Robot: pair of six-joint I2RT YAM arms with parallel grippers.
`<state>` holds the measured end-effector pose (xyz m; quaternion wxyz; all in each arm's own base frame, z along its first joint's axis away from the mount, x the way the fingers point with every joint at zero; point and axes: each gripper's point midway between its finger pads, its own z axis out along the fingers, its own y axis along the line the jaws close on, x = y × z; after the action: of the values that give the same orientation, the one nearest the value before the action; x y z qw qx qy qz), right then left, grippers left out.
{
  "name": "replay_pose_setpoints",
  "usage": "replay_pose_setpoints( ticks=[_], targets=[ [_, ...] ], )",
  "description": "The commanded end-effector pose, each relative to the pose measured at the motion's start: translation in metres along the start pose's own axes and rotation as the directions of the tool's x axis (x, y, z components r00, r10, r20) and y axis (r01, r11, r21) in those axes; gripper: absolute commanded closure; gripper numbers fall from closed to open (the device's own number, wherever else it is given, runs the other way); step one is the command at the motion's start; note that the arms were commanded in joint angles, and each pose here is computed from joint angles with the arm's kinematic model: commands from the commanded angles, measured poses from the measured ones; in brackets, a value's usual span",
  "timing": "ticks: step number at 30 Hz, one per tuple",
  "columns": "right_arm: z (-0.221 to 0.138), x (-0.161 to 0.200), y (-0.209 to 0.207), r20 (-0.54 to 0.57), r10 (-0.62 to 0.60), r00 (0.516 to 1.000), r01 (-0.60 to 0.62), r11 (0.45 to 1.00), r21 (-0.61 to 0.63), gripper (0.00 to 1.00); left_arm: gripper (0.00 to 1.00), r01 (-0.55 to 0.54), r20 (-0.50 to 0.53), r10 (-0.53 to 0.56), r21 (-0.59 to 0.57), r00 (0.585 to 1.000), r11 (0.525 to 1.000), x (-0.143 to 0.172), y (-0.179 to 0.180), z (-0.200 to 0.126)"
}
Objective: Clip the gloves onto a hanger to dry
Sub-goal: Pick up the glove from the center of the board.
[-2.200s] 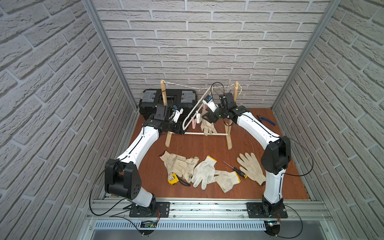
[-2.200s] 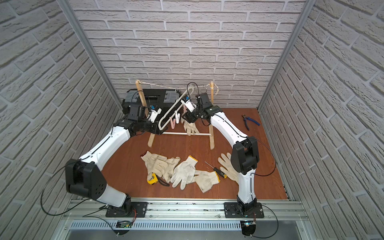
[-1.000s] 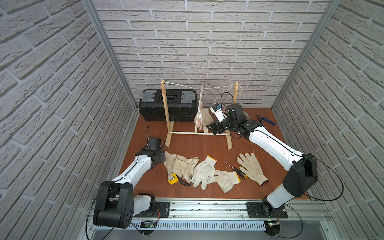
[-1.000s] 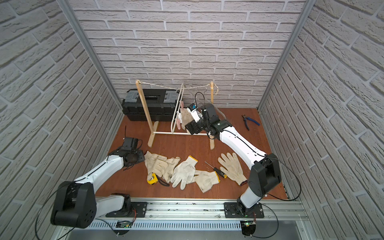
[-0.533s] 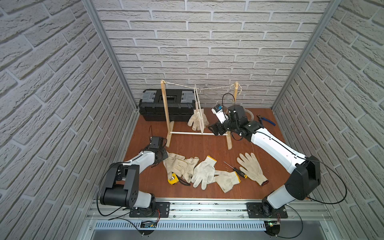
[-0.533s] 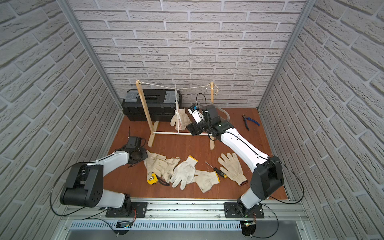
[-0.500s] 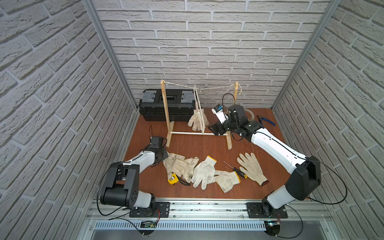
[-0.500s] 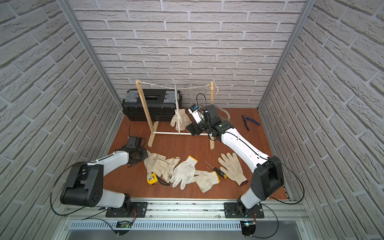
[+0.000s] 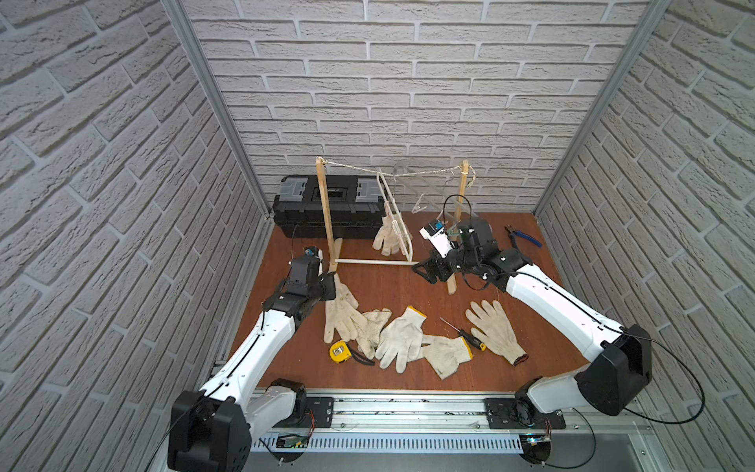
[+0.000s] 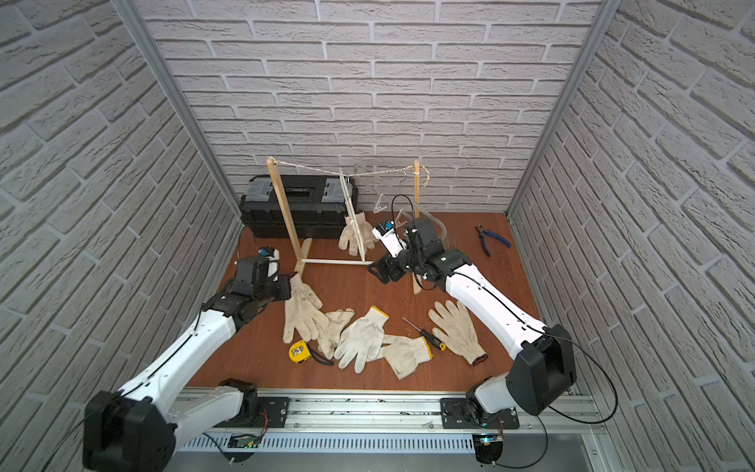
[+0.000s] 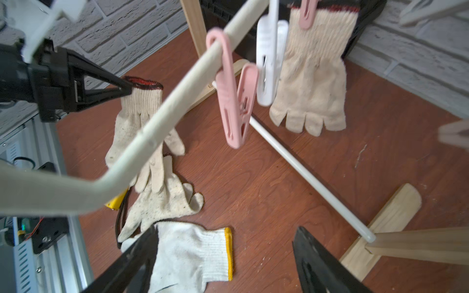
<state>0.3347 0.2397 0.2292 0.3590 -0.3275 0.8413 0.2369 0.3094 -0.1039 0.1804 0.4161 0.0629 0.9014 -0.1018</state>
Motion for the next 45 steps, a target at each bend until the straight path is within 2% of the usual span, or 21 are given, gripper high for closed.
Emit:
replay_pose_setpoints(
  ticks=[1,6,11,18,23,25,30,33,37,42,45],
  targets=[
    [-0.009,0.017,0.018,-0.016,0.018,1.0,-0.019,0.998,-0.064,0.16,1.0,-0.28,0.053,0.275,0.14,0.96,0.95,-0.004,-0.047,-0.011],
    [-0.011,0.034,0.038,0.007,0.054,0.999,-0.052,0.984,-0.168,0.18,1.0,-0.44,0.088,0.435,0.296,0.896,0.848,0.006,-0.102,-0.013],
    [-0.01,0.039,0.07,0.106,0.077,0.991,-0.041,0.951,-0.308,0.19,1.0,-0.521,0.164,0.503,0.427,0.848,0.739,0.013,-0.156,-0.016],
    [-0.003,0.044,0.076,0.192,0.086,0.978,-0.019,0.944,-0.33,0.23,1.0,-0.508,0.295,0.414,0.543,0.861,0.669,-0.008,-0.199,-0.041],
    [-0.001,0.042,0.071,0.253,0.076,0.964,0.01,0.946,-0.324,0.24,1.0,-0.516,0.365,0.365,0.588,0.856,0.623,-0.014,-0.207,-0.065],
    [-0.003,0.036,0.074,0.286,0.074,0.955,0.035,0.933,-0.358,0.25,1.0,-0.52,0.376,0.359,0.601,0.854,0.607,-0.013,-0.208,-0.071],
    [-0.007,0.024,0.082,0.34,0.05,0.939,0.101,0.906,-0.412,0.34,1.0,-0.524,0.394,0.346,0.631,0.851,0.572,-0.013,-0.213,-0.081],
    [-0.012,0.02,0.086,0.361,0.037,0.932,0.131,0.893,-0.43,0.44,1.0,-0.518,0.378,0.353,0.621,0.856,0.588,-0.014,-0.21,-0.078],
    [-0.018,0.021,0.09,0.366,0.027,0.93,0.15,0.882,-0.447,0.63,1.0,-0.493,0.364,0.333,0.603,0.87,0.628,-0.016,-0.201,-0.071],
    [-0.02,0.022,0.093,0.36,0.043,0.932,0.14,0.873,-0.467,0.87,1.0,-0.473,0.369,0.301,0.6,0.879,0.645,-0.021,-0.198,-0.068],
    [-0.023,0.02,0.093,0.368,0.049,0.929,0.139,0.873,-0.467,0.9,1.0,-0.458,0.348,0.302,0.6,0.888,0.656,-0.02,-0.194,-0.065]
  ],
)
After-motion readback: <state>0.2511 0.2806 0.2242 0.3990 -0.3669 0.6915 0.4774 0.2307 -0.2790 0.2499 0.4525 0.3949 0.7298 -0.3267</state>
